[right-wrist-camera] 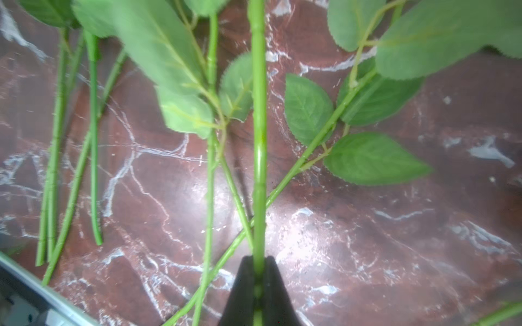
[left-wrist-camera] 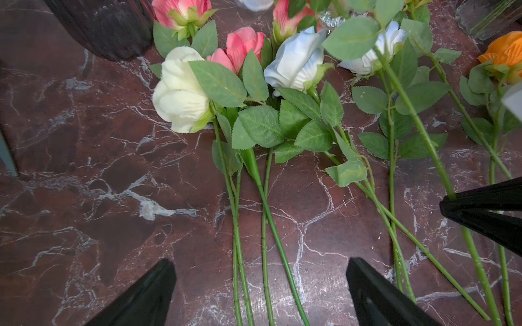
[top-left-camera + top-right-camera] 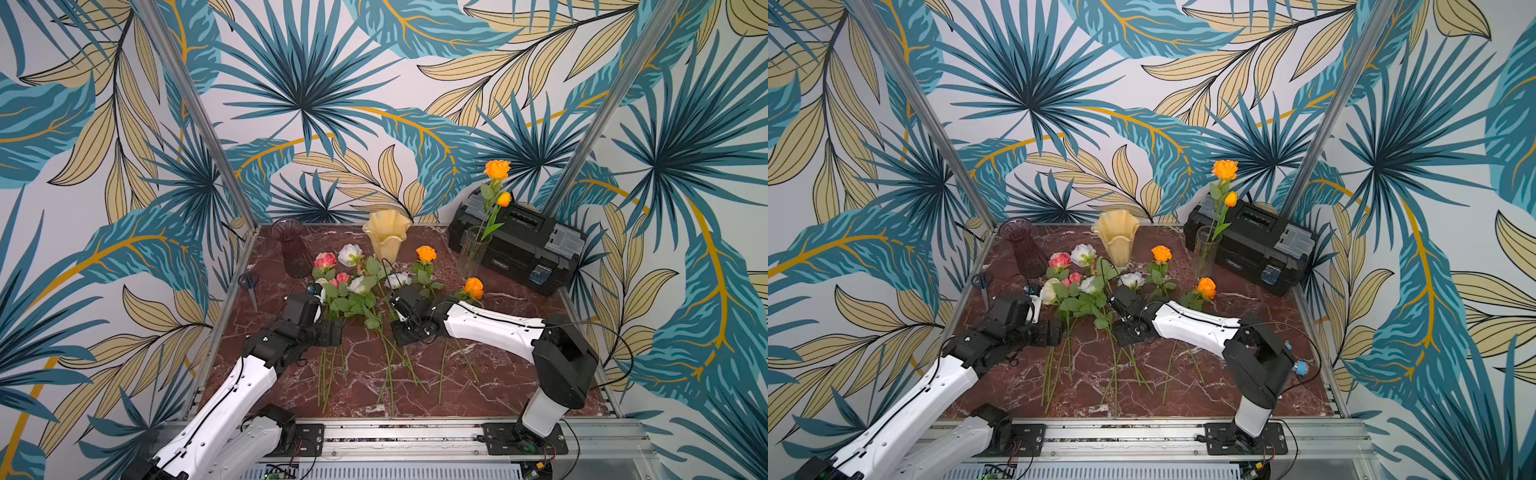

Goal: Arrange the flowers in different vases according to their variety
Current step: Pick up the flower at the center of the board.

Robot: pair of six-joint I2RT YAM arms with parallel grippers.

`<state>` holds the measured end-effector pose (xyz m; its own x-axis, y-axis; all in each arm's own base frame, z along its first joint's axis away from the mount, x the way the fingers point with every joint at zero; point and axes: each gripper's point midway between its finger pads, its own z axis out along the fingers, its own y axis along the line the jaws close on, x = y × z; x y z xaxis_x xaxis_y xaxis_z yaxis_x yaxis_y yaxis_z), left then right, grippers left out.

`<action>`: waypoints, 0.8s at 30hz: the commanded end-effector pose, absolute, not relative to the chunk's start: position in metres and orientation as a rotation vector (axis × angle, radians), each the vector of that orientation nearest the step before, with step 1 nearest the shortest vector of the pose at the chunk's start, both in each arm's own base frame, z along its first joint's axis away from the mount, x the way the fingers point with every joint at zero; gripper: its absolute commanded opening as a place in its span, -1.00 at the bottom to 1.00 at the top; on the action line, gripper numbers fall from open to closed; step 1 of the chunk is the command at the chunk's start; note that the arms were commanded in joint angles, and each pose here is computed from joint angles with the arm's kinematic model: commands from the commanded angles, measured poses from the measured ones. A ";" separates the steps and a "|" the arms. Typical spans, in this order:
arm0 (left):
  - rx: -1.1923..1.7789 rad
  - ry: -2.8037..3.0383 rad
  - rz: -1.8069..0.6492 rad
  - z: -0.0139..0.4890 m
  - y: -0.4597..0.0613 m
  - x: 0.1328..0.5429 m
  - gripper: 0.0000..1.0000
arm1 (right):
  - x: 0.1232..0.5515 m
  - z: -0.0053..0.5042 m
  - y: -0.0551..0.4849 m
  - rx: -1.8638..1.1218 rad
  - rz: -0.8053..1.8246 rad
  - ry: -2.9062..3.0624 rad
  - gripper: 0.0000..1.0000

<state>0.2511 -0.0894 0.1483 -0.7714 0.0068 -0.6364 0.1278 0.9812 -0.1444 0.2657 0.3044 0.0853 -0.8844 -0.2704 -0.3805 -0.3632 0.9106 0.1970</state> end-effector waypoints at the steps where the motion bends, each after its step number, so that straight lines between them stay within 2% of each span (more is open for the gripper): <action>1: 0.086 2.396 -0.238 0.165 -0.090 0.255 1.00 | 0.264 0.097 0.297 -0.469 0.366 2.692 -1.00; 6: 0.086 2.394 -0.241 0.166 -0.090 0.255 1.00 | 0.268 0.124 0.289 -0.469 0.362 2.603 -1.00; 17: 0.106 2.382 -0.275 0.169 -0.095 0.254 1.00 | 0.291 0.236 0.280 -0.477 0.367 2.265 -1.00; 24: 0.142 2.377 -0.314 0.170 -0.101 0.252 1.00 | 0.342 0.313 0.293 -0.409 0.381 2.015 -1.00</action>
